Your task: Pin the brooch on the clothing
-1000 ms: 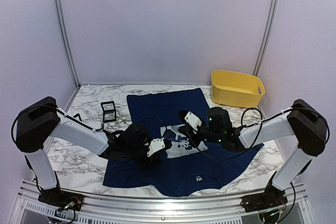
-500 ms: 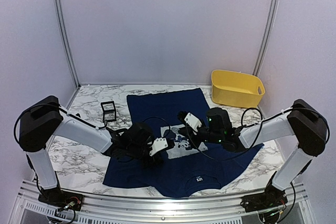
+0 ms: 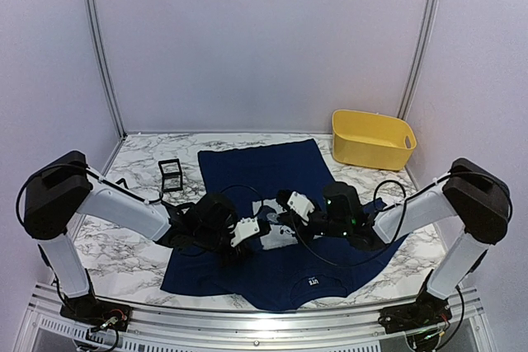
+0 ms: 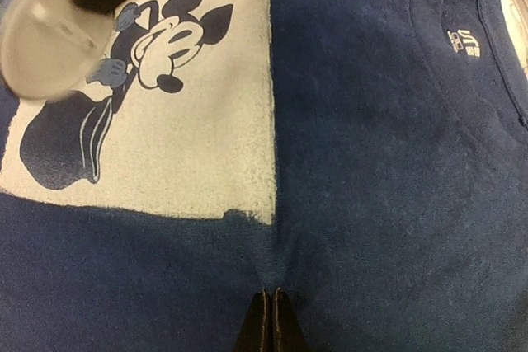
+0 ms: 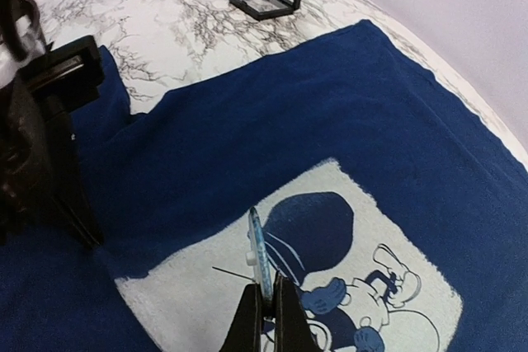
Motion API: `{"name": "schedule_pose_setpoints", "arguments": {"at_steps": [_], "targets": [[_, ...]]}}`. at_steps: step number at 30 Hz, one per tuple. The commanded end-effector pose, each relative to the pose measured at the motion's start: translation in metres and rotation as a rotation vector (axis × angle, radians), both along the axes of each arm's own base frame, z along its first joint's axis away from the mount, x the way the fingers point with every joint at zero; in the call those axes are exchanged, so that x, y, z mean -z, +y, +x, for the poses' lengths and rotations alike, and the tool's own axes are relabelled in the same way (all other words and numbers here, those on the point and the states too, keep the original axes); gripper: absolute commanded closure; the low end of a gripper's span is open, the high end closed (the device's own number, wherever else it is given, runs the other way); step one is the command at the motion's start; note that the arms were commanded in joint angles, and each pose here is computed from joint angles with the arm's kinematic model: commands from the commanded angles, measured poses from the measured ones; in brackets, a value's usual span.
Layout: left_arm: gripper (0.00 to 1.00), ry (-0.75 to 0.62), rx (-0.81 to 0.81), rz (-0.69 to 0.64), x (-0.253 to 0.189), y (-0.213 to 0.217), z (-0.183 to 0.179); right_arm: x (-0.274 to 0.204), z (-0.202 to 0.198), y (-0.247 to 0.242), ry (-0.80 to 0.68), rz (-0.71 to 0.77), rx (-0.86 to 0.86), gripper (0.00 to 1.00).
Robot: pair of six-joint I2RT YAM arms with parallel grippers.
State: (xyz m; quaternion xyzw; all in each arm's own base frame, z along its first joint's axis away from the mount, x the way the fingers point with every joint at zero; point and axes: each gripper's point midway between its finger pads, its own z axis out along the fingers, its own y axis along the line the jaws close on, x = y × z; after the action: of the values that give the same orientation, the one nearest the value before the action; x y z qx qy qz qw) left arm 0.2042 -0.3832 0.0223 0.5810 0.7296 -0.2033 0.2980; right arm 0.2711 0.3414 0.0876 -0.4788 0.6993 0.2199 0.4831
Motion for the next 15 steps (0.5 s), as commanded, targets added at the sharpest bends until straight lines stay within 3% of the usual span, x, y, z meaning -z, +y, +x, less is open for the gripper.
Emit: {"name": "schedule_pose_setpoints", "arguments": {"at_steps": [1, 9, 15], "targets": [[1.0, 0.049, 0.018, -0.049, -0.013, -0.001, -0.007, -0.012, -0.017, 0.024, -0.13, 0.057, -0.09, 1.0], [1.0, 0.089, 0.015, -0.11, -0.023, 0.0, -0.007, -0.009, -0.034, 0.031, -0.284, 0.135, -0.153, 1.0], [1.0, 0.113, 0.015, -0.134, -0.027, -0.001, -0.008, 0.008, -0.039, 0.042, -0.387, 0.057, -0.168, 1.0]]}}
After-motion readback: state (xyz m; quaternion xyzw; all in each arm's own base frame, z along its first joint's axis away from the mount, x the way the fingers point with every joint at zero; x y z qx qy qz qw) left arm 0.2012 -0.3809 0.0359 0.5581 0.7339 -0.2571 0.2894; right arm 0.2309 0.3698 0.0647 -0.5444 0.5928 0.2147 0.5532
